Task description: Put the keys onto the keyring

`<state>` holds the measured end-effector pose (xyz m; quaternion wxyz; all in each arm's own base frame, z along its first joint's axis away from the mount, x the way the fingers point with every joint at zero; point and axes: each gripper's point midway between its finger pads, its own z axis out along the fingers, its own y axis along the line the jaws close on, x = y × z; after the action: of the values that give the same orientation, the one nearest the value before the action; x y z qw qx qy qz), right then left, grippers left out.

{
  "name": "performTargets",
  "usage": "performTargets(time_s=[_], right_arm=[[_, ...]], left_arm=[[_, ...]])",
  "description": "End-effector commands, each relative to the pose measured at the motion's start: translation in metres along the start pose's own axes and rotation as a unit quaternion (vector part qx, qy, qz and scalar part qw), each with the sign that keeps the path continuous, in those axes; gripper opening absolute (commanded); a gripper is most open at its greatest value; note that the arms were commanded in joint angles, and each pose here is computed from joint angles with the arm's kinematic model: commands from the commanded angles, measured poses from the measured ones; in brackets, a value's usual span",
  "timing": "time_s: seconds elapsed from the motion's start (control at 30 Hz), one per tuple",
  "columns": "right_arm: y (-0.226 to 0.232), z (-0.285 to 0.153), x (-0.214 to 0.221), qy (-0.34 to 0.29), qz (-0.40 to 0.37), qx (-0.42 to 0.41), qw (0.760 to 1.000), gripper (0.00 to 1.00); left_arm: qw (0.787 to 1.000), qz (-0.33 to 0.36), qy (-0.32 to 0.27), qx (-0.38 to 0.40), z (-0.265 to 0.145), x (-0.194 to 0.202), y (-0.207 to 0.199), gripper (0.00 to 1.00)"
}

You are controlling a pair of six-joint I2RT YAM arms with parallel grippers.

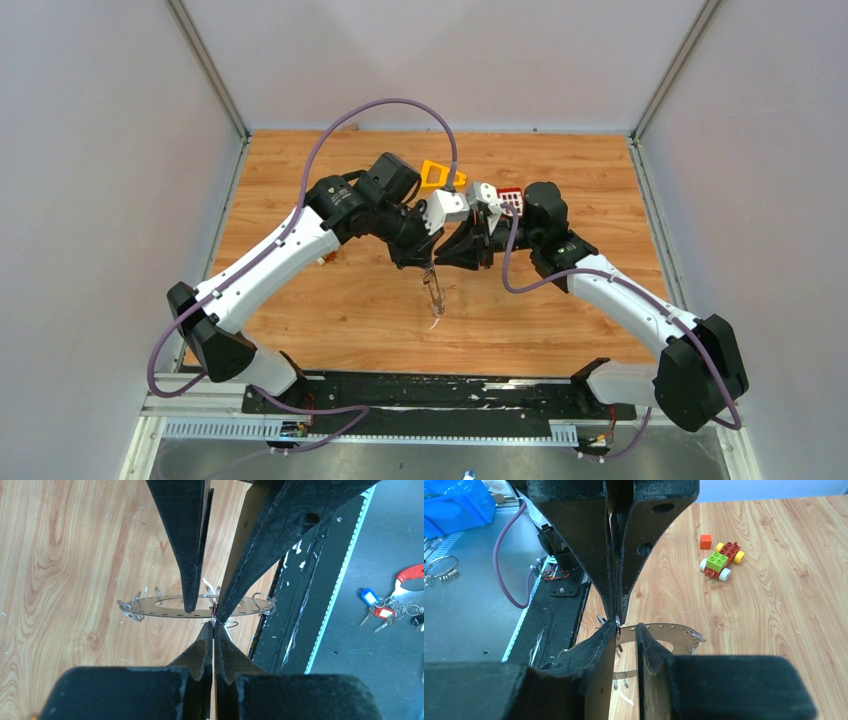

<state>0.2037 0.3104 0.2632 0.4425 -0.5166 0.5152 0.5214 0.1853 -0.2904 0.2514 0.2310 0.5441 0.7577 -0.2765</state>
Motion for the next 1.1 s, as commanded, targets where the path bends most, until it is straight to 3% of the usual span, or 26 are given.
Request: performTargets(time_s=[0.0, 0.23, 0.33, 0.7, 1.07], right_arm=[[0.006, 0.010, -0.011, -0.005, -0.022, -0.020, 1.000, 0.19], [0.004, 0.009, -0.012, -0.002, -0.026, -0.015, 1.000, 0.00], [0.003, 0.008, -0.014, -0.001, -0.031, -0.006, 1.000, 0.00], [0.007, -0.003, -0.031, -0.016, -0.058, 0.004, 0.998, 0.00], [0.017, -0.015, -0.047, -0.034, -0.077, -0.006, 0.996, 0.00]], left_arm=[[0.999, 0.009, -0.033, 0.011, -0.003, -0.018, -0.006, 0.00], [0.999, 0.013, -0.039, 0.012, -0.004, -0.021, -0.007, 0.00], [0.999, 0.021, -0.045, 0.011, -0.006, -0.022, -0.008, 0.01], [0.985, 0.104, -0.135, -0.029, -0.033, -0.033, -0.008, 0.39], [0.963, 0.166, -0.208, -0.034, -0.036, -0.026, -0.016, 0.43]])
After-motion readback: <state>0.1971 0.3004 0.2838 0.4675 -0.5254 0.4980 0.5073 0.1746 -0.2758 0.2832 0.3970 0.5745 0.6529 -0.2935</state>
